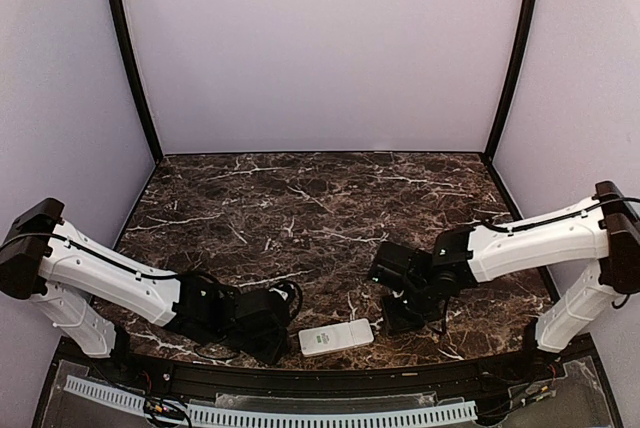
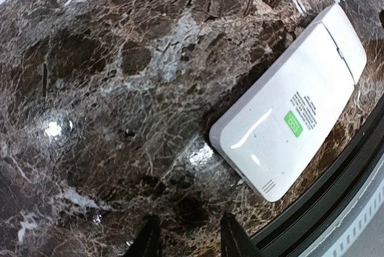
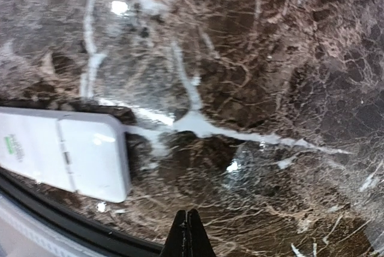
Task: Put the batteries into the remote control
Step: Load the battery cover onto the remote control without the battery cover.
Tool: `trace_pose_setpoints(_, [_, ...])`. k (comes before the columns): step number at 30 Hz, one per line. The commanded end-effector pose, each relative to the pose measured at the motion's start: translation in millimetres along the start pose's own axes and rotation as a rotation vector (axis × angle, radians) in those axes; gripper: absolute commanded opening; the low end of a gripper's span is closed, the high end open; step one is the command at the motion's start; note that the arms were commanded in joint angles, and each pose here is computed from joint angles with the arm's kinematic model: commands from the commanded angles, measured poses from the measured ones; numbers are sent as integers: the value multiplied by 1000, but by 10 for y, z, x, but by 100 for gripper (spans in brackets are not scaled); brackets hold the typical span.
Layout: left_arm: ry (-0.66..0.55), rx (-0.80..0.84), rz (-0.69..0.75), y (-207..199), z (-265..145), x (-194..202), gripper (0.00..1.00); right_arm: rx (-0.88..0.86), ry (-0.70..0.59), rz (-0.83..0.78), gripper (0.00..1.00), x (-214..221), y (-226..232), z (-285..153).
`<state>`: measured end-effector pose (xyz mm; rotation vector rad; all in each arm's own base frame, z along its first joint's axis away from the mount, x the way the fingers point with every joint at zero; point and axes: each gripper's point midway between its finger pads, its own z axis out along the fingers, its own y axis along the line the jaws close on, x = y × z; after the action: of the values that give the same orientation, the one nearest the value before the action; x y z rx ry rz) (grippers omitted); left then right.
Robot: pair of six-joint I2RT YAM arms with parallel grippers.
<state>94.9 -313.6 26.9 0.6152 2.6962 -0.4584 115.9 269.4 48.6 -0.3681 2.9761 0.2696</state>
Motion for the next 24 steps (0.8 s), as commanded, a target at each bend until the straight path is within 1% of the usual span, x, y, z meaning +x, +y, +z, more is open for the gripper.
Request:
trace_pose_setpoints(1, [34, -47, 20, 119, 38, 116, 30, 191, 48, 12, 0, 54, -290, 206])
trace_pose_setpoints(2, [35, -47, 20, 121, 39, 120, 22, 202, 59, 1, 0, 56, -273, 253])
trace_pose_setpoints(3, [35, -51, 19, 131, 43, 123, 17, 209, 65, -10, 0, 46, -250, 294])
trace_pose_setpoints(4, [36, -53, 20, 135, 47, 128, 5, 223, 71, -18, 0, 44, -245, 332])
trace_pose_setpoints(6, [38, -54, 22, 137, 57, 137, 0, 236, 69, -32, 0, 9, -211, 368])
trace_pose_setpoints(17, [65, -83, 47, 129, 159, 186, 0, 235, 61, -41, 0, 2, -171, 398])
trace_pose_setpoints(24, [67, -93, 64, 116, 182, 172, 0, 246, 73, -72, 0, 60, -19, 475])
